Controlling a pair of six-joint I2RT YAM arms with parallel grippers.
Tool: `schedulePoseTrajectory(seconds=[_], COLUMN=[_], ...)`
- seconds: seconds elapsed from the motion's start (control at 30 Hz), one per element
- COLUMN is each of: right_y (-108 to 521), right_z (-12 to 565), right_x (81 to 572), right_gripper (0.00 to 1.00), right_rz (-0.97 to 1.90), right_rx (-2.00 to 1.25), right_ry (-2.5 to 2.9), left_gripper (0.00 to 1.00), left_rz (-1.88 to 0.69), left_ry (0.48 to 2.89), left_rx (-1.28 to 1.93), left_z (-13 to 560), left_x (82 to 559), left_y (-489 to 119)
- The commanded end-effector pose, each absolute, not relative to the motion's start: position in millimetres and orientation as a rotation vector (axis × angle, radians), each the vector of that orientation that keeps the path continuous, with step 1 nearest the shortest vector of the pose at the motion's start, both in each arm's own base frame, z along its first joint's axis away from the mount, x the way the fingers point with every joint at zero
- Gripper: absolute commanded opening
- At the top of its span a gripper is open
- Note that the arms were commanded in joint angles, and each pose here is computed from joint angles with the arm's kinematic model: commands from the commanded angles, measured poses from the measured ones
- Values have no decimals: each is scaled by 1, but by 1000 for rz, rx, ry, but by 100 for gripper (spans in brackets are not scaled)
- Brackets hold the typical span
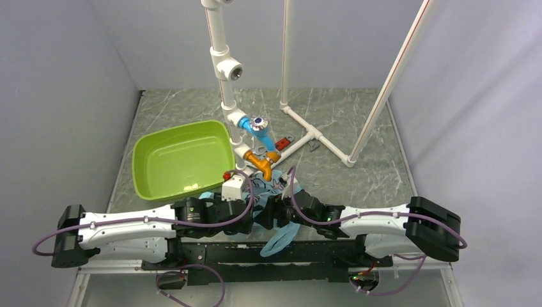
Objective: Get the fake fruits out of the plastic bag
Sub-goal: Adjust the plastic bag at the center of the board.
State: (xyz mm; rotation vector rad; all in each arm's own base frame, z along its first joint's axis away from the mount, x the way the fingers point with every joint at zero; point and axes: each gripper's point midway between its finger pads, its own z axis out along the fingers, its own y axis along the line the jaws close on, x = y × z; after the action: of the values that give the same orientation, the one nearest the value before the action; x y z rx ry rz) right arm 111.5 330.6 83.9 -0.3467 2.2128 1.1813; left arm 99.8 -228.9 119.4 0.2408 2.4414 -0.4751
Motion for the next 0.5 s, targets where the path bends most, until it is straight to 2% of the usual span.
schedulePoseTrajectory(seconds=[0.0, 0.1, 0.27, 0.37, 0.47], right_y=[345, 351, 359, 360, 366], right_z=[112, 111, 98, 96, 103], right_x=[115, 104, 99, 87, 71], right_gripper=[72, 84, 82, 67, 37], right_rz=[1217, 1252, 1204, 1209, 1234], right_rx=[-429, -563, -807, -886, -950], right_ry=[2106, 2078, 1936, 1844, 1789], left_gripper=[79, 80, 79, 75, 73], left_rz=[-430, -452, -357, -419, -586], left_ry=[2554, 2613, 2632, 2569, 2503], left_rx=[277, 313, 259, 190, 146], left_z=[97, 91, 95, 111, 124], left_x=[84, 73, 75, 83, 88], left_y=[-221, -224, -207, -206, -218])
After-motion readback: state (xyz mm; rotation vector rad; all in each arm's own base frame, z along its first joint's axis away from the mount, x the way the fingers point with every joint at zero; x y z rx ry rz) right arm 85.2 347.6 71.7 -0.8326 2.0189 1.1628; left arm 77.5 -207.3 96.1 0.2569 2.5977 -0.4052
